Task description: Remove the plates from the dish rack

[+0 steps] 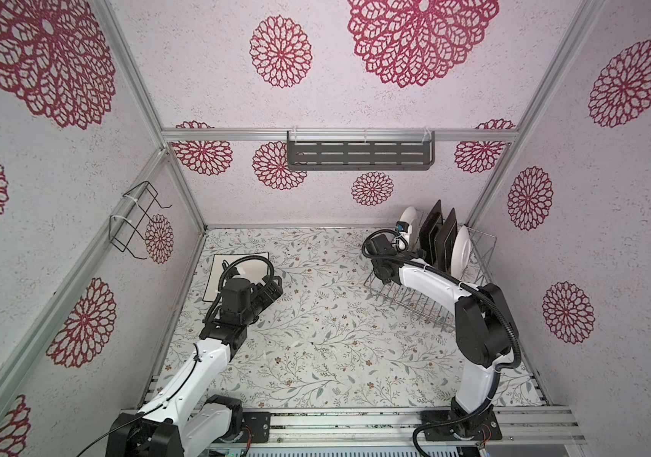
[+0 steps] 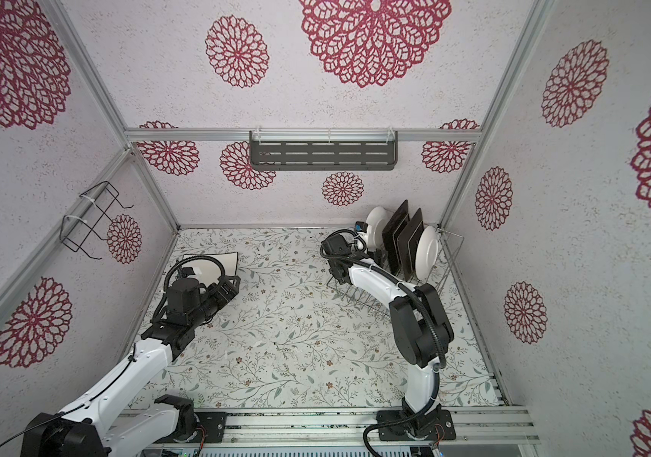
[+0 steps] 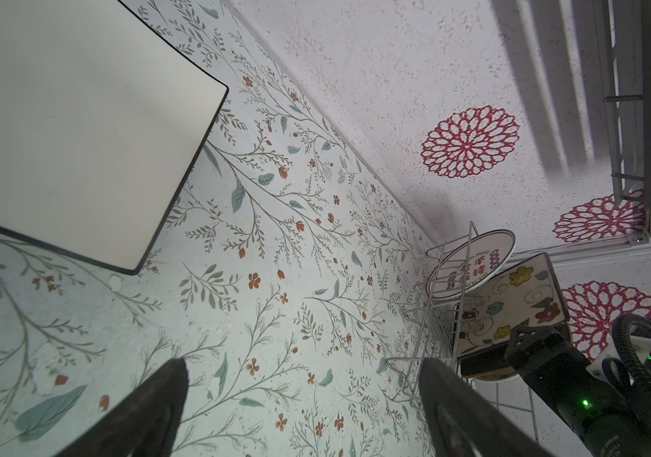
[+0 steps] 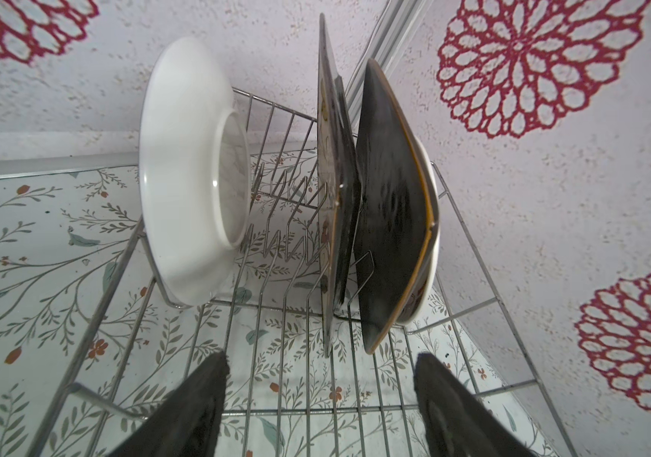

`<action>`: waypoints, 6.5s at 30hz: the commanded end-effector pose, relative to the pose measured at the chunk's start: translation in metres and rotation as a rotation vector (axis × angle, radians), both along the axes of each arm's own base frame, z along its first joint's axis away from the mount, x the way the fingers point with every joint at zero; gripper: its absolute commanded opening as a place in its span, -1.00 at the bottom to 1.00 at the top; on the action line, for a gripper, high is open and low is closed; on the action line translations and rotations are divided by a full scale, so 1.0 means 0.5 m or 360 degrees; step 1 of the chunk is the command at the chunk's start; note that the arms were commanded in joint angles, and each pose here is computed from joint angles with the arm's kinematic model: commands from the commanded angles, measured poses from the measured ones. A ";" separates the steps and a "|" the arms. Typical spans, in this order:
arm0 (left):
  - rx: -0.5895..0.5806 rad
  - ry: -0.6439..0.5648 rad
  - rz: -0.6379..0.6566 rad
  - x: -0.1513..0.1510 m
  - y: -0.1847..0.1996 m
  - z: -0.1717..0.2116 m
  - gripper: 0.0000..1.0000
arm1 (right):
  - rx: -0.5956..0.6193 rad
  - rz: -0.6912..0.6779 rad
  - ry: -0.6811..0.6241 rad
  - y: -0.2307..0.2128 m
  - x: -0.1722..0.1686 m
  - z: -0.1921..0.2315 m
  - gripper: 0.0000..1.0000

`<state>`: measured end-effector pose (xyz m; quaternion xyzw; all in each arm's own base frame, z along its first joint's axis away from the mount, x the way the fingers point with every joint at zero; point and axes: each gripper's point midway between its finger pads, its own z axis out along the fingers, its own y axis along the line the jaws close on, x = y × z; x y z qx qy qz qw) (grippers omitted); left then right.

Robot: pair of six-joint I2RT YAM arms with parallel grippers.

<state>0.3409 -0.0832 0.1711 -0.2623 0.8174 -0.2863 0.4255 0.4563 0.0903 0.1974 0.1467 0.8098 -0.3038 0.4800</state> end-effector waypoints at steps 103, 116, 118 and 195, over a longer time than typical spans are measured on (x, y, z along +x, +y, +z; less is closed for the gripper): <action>0.0006 -0.0010 -0.0057 0.043 -0.026 0.021 0.95 | -0.0264 -0.0240 -0.0197 -0.140 0.100 -0.027 -0.25; 0.0004 -0.0016 -0.0057 0.043 -0.026 0.024 0.95 | -0.0299 -0.0292 -0.0211 -0.147 0.096 -0.026 -0.44; 0.0006 -0.0018 -0.0058 0.042 -0.026 0.025 0.95 | -0.0301 -0.0293 -0.0212 -0.147 0.095 -0.027 -0.49; 0.0009 -0.0029 -0.0042 0.031 -0.020 0.034 0.98 | -0.0620 -0.0249 -0.0368 -0.050 0.079 0.147 -1.00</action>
